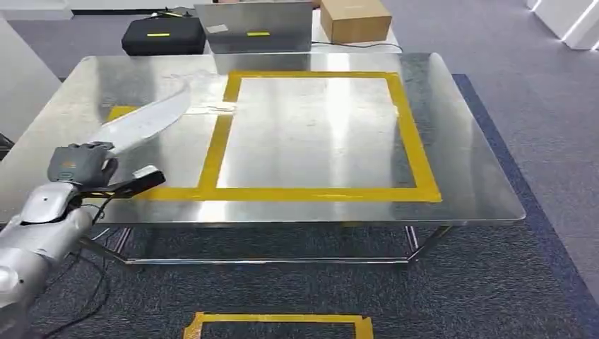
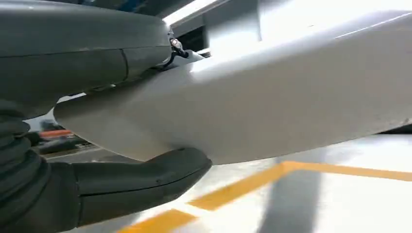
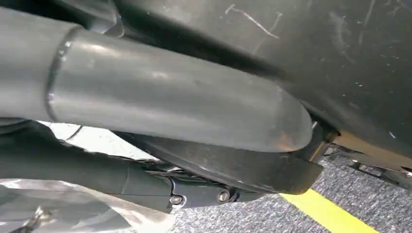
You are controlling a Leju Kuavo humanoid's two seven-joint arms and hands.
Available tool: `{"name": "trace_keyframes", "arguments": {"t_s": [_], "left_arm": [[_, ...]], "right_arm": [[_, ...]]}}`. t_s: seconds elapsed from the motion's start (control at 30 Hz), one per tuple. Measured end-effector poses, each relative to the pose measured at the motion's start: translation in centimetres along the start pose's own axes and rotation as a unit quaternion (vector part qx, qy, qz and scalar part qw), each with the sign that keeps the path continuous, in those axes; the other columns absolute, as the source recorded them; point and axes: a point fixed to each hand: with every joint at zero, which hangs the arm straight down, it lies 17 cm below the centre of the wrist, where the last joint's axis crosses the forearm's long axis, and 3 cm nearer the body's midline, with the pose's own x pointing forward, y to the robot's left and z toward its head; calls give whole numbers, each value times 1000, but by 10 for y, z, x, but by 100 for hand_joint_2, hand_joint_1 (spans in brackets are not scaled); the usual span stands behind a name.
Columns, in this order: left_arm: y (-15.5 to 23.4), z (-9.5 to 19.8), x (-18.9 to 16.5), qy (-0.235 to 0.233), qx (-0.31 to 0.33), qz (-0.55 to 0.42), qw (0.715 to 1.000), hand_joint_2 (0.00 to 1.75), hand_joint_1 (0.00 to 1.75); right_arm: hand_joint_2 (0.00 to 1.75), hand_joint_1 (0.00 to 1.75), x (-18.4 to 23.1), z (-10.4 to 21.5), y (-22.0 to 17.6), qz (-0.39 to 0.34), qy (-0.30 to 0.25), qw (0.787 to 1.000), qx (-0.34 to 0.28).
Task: Take the parts from the cabinet and place them on the table.
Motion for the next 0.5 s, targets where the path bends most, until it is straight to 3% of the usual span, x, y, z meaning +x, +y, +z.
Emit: {"name": "trace_keyframes", "arguments": {"t_s": [0.2,0.23,0.3,0.33,0.37,0.5], "left_arm": [[3,-2,12,-11,3,-2,1000,175,175],[5,-3,18,-16,5,-1,1000,175,0],[6,-4,28,-25,6,-4,1000,175,0],[15,-8,54,-41,16,-2,999,175,0],[20,-9,60,-45,26,6,999,0,0],[31,-10,66,-49,52,19,997,0,0]], "right_arm": [[0,0,0,0,0,0,1,1000,0],[0,0,0,0,0,0,2,1000,0],[0,0,0,0,-1,-1,2,1000,0],[0,0,0,0,-1,-3,4,1000,-1],[0,0,-1,0,-1,-4,5,1000,-1],[0,0,-1,0,-2,-4,7,1000,-1]]}}
